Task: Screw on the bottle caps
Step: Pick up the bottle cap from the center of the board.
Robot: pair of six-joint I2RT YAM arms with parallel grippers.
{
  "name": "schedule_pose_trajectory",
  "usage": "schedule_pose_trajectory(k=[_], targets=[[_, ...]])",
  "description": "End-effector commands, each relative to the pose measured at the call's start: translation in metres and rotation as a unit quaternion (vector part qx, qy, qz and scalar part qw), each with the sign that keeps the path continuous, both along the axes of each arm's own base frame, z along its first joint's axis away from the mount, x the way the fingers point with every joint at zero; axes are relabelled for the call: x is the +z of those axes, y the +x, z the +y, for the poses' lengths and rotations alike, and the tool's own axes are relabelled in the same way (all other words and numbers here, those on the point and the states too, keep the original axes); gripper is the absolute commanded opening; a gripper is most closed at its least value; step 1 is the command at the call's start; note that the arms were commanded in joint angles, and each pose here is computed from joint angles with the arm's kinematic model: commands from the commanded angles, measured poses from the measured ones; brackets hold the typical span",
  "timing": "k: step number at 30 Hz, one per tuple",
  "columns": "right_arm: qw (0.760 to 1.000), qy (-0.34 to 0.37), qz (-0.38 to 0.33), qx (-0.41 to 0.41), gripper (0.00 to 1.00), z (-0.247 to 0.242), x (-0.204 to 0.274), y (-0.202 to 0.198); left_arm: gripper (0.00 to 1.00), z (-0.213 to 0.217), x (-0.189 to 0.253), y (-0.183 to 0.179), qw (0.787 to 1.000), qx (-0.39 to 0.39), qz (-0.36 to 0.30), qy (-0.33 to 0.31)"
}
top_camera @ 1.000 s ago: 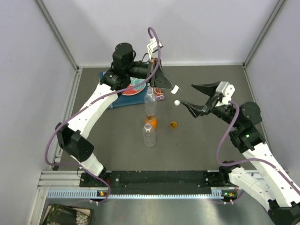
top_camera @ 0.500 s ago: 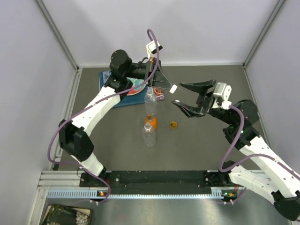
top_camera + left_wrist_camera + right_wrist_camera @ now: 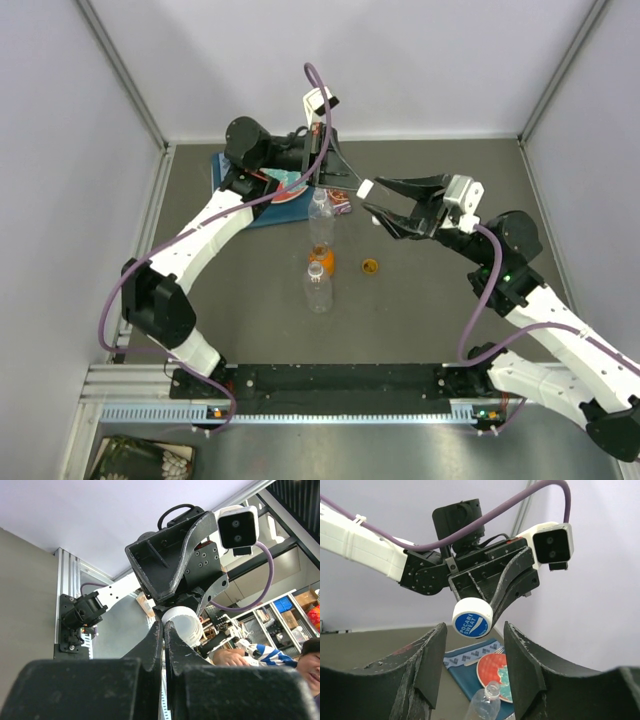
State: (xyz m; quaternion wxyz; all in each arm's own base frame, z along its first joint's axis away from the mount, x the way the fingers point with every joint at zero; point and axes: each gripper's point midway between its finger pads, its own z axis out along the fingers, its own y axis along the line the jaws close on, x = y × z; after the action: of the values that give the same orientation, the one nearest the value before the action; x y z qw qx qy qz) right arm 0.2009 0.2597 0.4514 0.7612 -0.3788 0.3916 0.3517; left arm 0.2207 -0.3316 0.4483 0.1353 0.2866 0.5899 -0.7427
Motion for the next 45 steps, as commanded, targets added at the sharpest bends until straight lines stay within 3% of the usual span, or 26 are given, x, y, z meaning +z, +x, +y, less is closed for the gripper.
schedule_pose_trajectory(k=[1,10,16,27,30,31,34,35,37,38,39,40,41,42,43,44,45], targets=[[0.999,0.035,-0.030,0.000,0.50,-0.002,0.026,-0.006,0.00,0.010,0.020,-0.015,0.999,0.004,-0.038,-0.031],[0.999,0.039,-0.024,0.017,0.48,0.010,0.022,-0.007,0.00,0.010,0.017,-0.013,0.999,0.006,-0.032,-0.030],[0.999,0.044,-0.014,0.008,0.35,0.007,0.020,-0.005,0.00,0.010,0.015,-0.011,0.999,0.009,-0.030,-0.029],[0.998,0.057,-0.001,0.012,0.21,0.003,0.023,-0.008,0.01,0.011,0.011,-0.009,0.999,0.012,-0.026,-0.028],[0.998,0.052,0.011,0.015,0.19,0.001,0.024,-0.012,0.14,0.013,0.009,-0.008,0.999,0.012,-0.036,-0.025],[0.999,0.043,0.019,0.018,0.19,0.001,0.023,-0.015,0.30,0.015,0.009,-0.005,0.999,0.017,-0.030,-0.018],[0.999,0.024,0.032,0.028,0.18,-0.001,0.024,-0.022,0.54,0.025,0.011,0.009,0.998,0.039,-0.050,-0.012],[0.998,0.005,0.053,0.032,0.18,-0.001,0.014,-0.024,0.56,0.028,0.007,0.013,0.999,0.041,-0.033,0.005],[0.997,-0.014,0.068,0.042,0.18,-0.002,0.012,-0.031,0.59,0.040,0.010,0.026,0.996,0.067,-0.065,0.006],[0.993,-0.038,0.099,0.044,0.18,-0.001,-0.003,-0.032,0.62,0.046,0.005,0.028,0.996,0.069,-0.042,0.025],[0.991,-0.050,0.112,0.045,0.18,-0.001,-0.008,-0.033,0.62,0.050,0.003,0.031,0.993,0.079,-0.083,0.023],[0.991,-0.054,0.117,0.046,0.18,-0.003,-0.002,-0.036,0.62,0.058,-0.003,0.038,0.991,0.096,-0.081,0.038],[0.987,-0.069,0.138,0.045,0.17,-0.004,-0.010,-0.037,0.63,0.063,-0.012,0.041,0.978,0.113,-0.172,0.037],[0.982,-0.089,0.163,0.044,0.17,-0.005,-0.018,-0.038,0.63,0.070,-0.031,0.037,0.978,0.137,-0.123,0.098],[0.978,-0.101,0.177,0.046,0.17,-0.005,-0.023,-0.040,0.63,0.073,-0.045,0.035,0.966,0.153,-0.162,0.131],[0.975,-0.110,0.189,0.048,0.16,-0.006,-0.027,-0.041,0.63,0.079,-0.058,0.038,0.934,0.167,-0.274,0.156],[0.968,-0.128,0.212,0.049,0.16,-0.005,-0.038,-0.042,0.63,0.089,-0.093,0.041,0.918,0.186,-0.268,0.224]])
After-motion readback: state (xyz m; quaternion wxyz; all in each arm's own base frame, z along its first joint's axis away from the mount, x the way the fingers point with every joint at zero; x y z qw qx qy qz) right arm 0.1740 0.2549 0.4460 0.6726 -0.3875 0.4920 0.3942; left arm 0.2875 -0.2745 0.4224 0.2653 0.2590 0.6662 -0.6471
